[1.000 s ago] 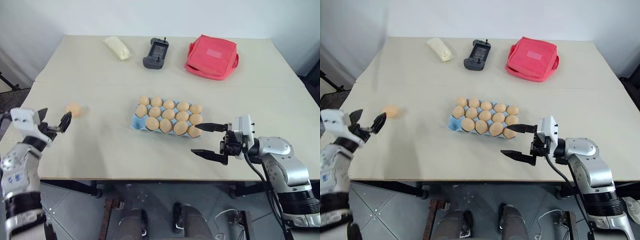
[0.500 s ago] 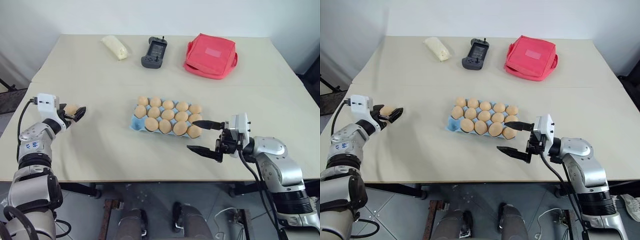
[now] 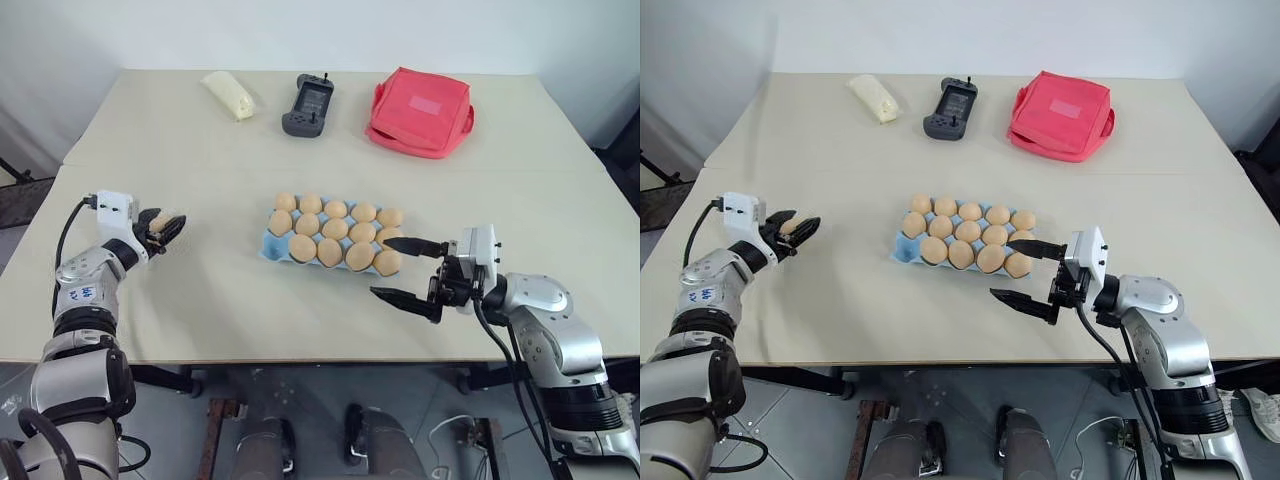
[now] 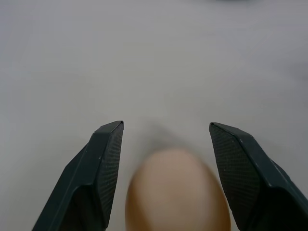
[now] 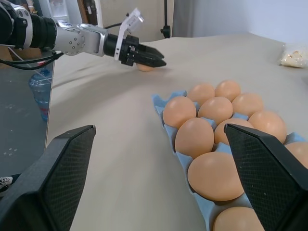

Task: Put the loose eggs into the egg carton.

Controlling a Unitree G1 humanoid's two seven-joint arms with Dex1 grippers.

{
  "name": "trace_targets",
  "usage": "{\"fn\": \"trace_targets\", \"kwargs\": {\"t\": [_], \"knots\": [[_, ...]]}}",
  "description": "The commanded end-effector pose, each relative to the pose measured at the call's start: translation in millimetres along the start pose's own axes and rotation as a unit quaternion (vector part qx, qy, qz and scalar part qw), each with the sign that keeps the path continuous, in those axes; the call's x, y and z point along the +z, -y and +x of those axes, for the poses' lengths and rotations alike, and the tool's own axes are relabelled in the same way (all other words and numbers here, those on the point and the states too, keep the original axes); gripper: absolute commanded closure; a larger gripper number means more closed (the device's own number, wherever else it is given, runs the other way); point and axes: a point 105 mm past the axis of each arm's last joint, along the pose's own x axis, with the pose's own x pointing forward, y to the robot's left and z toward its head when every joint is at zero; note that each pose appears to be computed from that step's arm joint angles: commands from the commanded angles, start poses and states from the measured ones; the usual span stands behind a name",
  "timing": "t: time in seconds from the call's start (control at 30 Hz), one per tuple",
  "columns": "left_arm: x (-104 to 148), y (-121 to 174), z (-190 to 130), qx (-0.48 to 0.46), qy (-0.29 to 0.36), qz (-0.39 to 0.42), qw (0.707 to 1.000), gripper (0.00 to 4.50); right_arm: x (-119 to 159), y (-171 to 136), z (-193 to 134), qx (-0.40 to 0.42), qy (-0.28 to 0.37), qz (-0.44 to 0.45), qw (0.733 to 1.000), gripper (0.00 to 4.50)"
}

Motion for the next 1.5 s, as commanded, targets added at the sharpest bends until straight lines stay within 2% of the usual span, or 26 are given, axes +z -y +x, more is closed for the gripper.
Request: {"fn": "trace_targets", "kwargs": {"t": [0.03,0.13,0.23,0.33,0.57,0.7,0.8,0.9,1.03,1.1,1.3,1.5], "knots": [[28.1,23.8,-2.3,-0.08,0.062,0.043,0.994,1.52,7.9,-1.9,-1.3,0.0,0.012,-0.014,1.0,0.0],[34.2,66.0,-2.4,-0.184,0.068,0.066,0.978,1.52,6.6,-2.2,-1.1,0.0,0.011,-0.011,1.0,0.0],[34.2,93.5,-3.3,-0.242,0.057,0.089,0.965,1.52,6.2,-2.3,-0.6,0.0,0.01,-0.01,1.0,0.0],[29.7,130.5,-1.9,-0.324,0.034,0.12,0.938,1.52,7.0,-2.3,2.1,0.001,0.011,-0.011,1.0,0.0],[28.8,150.1,15.2,-0.345,0.036,0.117,0.931,1.52,8.3,-2.9,5.6,-0.002,0.015,-0.012,1.0,0.0],[37.6,141.3,16.7,-0.312,0.07,0.109,0.941,1.52,7.5,-3.1,4.4,-0.007,0.015,-0.012,1.0,0.0],[44.2,121.8,13.4,-0.258,0.095,0.088,0.957,0.92,6.3,-3.8,3.2,-0.011,0.012,-0.01,1.0,0.0],[50.2,100.3,11.6,-0.196,0.109,0.076,0.972,0.02,5.9,-5.1,2.7,-0.011,0.012,-0.008,1.0,0.0],[54.0,54.3,15.3,-0.061,0.106,0.058,0.991,0.02,5.5,-6.1,3.4,-0.005,0.014,-0.006,1.0,0.0],[48.1,42.6,20.3,-0.03,0.089,0.043,0.995,0.02,5.7,-5.5,4.4,-0.002,0.015,-0.006,1.0,0.0],[29.4,41.9,39.6,-0.022,0.046,0.011,0.999,0.02,6.1,-4.1,6.3,0.003,0.016,-0.008,1.0,0.0],[4.8,60.5,59.2,-0.046,-0.01,-0.009,0.999,0.02,3.8,-2.2,4.9,0.002,0.017,-0.007,1.0,0.0]]}}
